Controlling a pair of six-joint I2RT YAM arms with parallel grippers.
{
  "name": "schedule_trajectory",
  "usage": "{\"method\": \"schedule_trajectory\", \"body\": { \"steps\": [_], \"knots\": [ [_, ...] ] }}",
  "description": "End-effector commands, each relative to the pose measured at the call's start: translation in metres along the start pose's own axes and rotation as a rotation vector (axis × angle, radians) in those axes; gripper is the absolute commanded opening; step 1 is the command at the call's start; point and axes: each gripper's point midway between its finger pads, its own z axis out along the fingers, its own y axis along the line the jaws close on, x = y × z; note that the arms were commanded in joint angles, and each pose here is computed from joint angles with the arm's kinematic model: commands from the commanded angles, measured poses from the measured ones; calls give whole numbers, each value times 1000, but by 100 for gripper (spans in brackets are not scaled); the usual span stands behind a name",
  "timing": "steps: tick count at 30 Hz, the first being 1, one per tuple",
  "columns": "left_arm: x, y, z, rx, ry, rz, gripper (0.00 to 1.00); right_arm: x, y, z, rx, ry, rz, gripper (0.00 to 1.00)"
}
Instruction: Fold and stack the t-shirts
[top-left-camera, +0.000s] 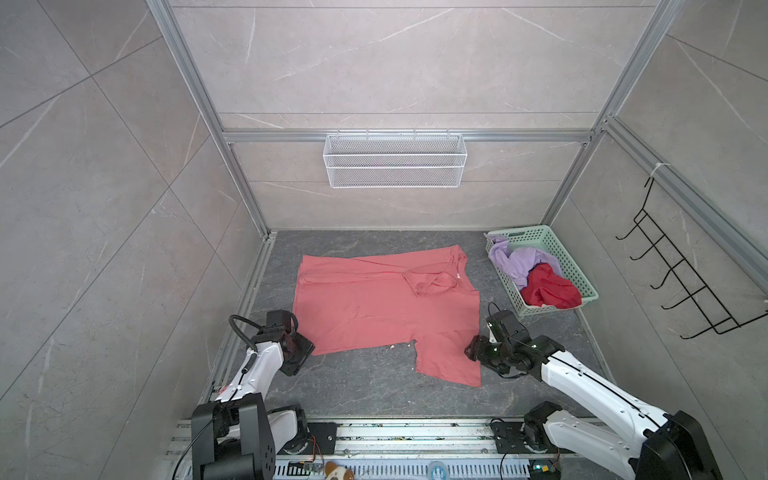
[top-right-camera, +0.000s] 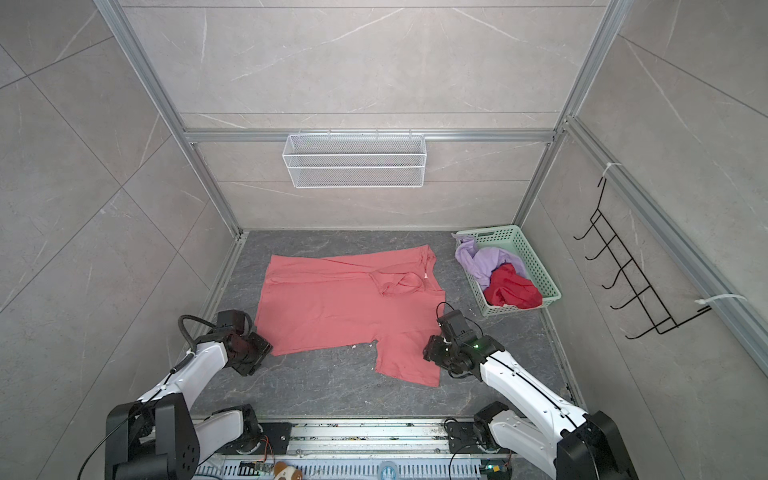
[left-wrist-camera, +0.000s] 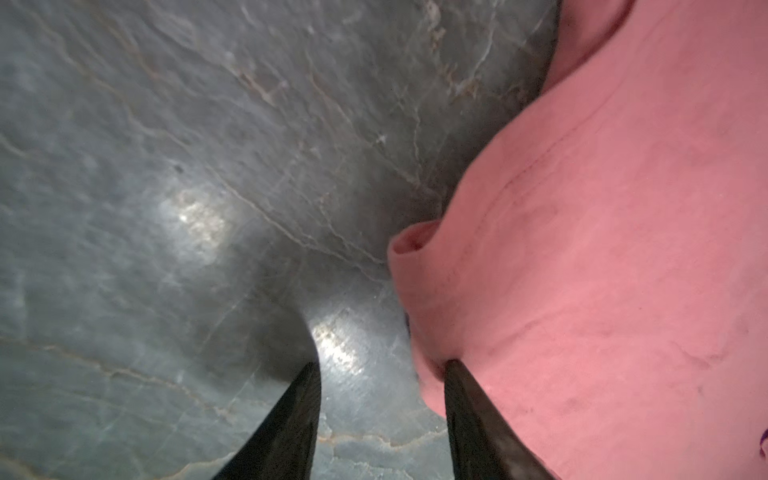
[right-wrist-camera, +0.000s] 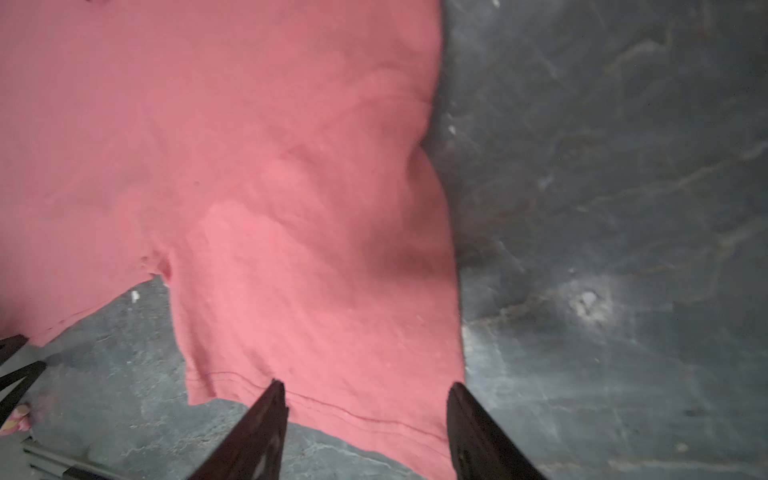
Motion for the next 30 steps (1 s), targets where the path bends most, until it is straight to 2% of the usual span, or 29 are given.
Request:
{"method": "schedule_trajectory", "body": {
  "steps": [1, 5, 8, 13, 19, 26, 30],
  "knots": [
    [-6, -17, 2, 79, -19, -1, 48, 12, -25, 0, 102, 22, 39, 63],
    [-10, -16, 3, 68, -41, 14, 47, 19, -36, 1, 146, 40, 56, 63],
    [-10, -15, 7, 61, -33, 15, 43, 22, -40, 3, 166, 50, 70, 64],
    [-6, -9, 17, 50, -23, 10, 22, 29, -45, 12, 195, 79, 93, 63],
    [-6, -12, 19, 77, -27, 12, 1, 46, -45, 15, 247, 140, 72, 61],
    [-7, -17, 17, 103, -35, 16, 0, 65, -50, 19, 273, 162, 87, 58],
    [-8, -19, 18, 113, -34, 18, 0, 68, -46, 27, 274, 169, 99, 48]
  ]
}}
